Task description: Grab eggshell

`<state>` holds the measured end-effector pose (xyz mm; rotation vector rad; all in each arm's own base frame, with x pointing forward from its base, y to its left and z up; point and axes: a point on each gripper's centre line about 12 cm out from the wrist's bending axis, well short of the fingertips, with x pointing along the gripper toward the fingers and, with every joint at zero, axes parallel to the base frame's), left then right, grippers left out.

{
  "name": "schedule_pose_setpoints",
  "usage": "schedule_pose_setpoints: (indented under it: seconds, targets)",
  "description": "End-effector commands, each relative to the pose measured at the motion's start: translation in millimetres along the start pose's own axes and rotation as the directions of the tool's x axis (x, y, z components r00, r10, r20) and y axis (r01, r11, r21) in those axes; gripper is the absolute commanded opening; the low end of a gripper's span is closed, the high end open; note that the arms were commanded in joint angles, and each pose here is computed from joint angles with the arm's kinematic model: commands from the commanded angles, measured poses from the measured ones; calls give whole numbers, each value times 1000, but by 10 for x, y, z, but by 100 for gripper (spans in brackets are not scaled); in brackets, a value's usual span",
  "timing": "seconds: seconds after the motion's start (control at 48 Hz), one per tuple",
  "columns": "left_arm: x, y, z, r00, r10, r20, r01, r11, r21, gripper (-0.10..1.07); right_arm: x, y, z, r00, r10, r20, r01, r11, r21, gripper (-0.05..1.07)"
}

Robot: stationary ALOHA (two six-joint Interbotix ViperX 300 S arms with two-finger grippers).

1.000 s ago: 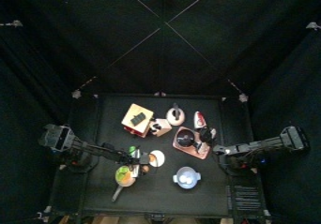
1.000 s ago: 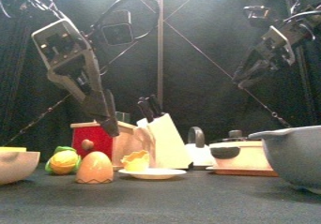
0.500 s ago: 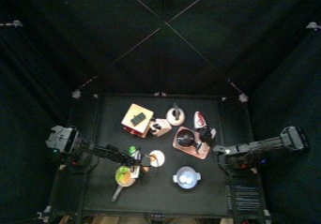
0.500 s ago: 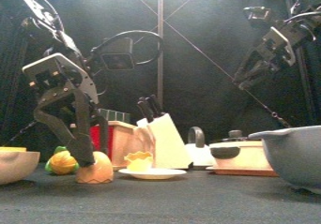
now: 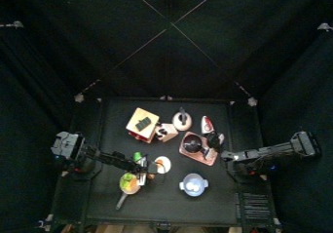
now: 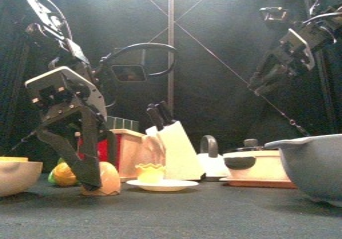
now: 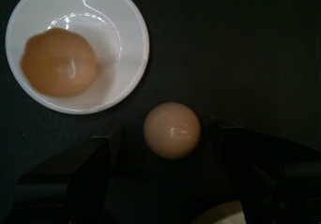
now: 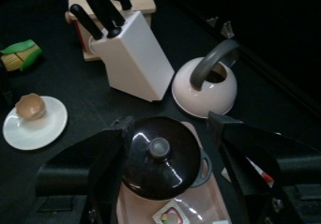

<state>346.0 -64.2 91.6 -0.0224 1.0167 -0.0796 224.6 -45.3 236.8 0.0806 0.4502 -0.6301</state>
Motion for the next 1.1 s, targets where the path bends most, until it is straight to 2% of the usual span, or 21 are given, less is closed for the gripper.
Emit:
schedule_pose_setpoints:
  seconds: [0.0, 0.25, 0.354, 0.5, 0.625, 0.938, 1.083]
  targets:
    - [-27, -15, 79, 1000, -2, 17, 2, 1000, 2, 101, -11, 11, 42, 1000, 6, 12, -6, 1000, 2, 95]
    - [-50, -21, 96, 1000, -3, 22, 3, 1000, 3, 82, -11, 11, 42, 1000, 6, 12, -6, 1000, 2, 95]
    - [-105, -41, 160, 999, -8, 46, 8, 1000, 4, 77, -11, 11, 41, 1000, 6, 11, -6, 1000, 3, 95]
    - [-230, -66, 256, 997, -15, 82, 14, 1000, 7, 77, -10, 9, 35, 1000, 6, 10, -6, 1000, 2, 95]
    - [-313, -76, 273, 995, -17, 94, 16, 1000, 9, 77, -9, 8, 31, 1000, 5, 10, -5, 1000, 0, 95]
    - [-312, -88, 280, 995, -19, 96, 18, 1000, 11, 77, -9, 8, 31, 1000, 5, 10, -5, 1000, 0, 95]
    - [-333, -85, 374, 992, -20, 125, 18, 1000, 18, 77, -9, 10, 30, 1000, 7, 9, -7, 1000, 3, 95]
